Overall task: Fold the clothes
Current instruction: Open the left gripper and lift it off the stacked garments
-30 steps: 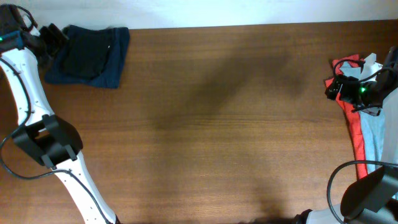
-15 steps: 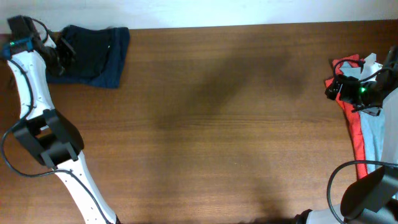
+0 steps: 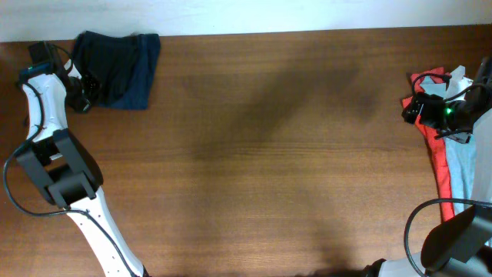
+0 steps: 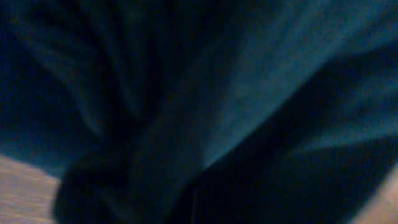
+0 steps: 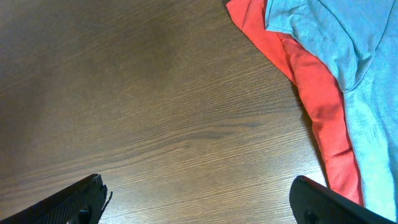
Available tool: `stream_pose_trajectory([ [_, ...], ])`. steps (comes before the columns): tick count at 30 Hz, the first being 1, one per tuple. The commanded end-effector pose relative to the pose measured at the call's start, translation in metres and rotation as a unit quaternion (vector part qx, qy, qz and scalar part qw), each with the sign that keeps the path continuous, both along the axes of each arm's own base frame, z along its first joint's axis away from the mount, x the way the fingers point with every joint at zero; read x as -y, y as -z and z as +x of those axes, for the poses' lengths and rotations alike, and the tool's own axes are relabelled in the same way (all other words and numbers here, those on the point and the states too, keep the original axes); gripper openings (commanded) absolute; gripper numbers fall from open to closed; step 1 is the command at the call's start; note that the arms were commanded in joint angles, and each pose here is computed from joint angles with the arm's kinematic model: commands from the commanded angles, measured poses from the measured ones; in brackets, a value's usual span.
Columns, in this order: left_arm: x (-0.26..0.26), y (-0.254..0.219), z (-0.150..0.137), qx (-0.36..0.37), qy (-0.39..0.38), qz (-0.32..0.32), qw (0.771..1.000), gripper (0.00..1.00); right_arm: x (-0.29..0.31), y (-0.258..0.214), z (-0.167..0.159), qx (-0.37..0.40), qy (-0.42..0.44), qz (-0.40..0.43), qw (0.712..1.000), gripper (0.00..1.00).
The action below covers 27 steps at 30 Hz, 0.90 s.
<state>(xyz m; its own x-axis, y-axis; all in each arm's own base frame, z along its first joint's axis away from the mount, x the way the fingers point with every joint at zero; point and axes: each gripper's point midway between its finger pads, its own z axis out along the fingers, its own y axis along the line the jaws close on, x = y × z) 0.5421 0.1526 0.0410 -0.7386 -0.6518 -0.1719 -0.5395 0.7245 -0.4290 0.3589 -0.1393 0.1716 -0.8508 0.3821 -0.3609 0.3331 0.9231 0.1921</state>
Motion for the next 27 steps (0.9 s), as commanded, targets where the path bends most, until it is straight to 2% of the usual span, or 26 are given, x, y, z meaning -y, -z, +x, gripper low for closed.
stream_pose_trajectory([
  [1, 0.018, -0.08, 0.024, 0.105, 0.038, -0.037, 0.993, 0.0, 0.003, -0.004, -0.001, 0.001, 0.003, -0.009, 1.0, 0.99],
  [4, 0.026, -0.113, 0.031, 0.138, 0.05, -0.024, 0.989, 0.0, 0.003, -0.004, -0.001, 0.001, 0.003, -0.009, 1.0, 0.99],
  [6, 0.032, -0.115, 0.033, 0.14, 0.056, -0.024, 0.988, 0.01, 0.003, -0.004, -0.001, 0.001, 0.003, -0.009, 1.0, 0.99],
  [9, 0.044, -0.102, 0.03, 0.121, 0.063, -0.032, 0.99, 0.01, 0.003, -0.004, -0.001, 0.001, 0.003, -0.009, 1.0, 0.99],
  [15, 0.039, -0.082, 0.03, 0.085, 0.048, 0.032, 0.995, 0.01, 0.003, -0.004, -0.001, 0.001, 0.003, -0.009, 1.0, 0.99],
  [27, 0.054, -0.023, 0.033, 0.041, 0.061, 0.014, 0.997, 0.0, 0.003, -0.004, -0.001, 0.001, 0.003, -0.009, 1.0, 0.99],
])
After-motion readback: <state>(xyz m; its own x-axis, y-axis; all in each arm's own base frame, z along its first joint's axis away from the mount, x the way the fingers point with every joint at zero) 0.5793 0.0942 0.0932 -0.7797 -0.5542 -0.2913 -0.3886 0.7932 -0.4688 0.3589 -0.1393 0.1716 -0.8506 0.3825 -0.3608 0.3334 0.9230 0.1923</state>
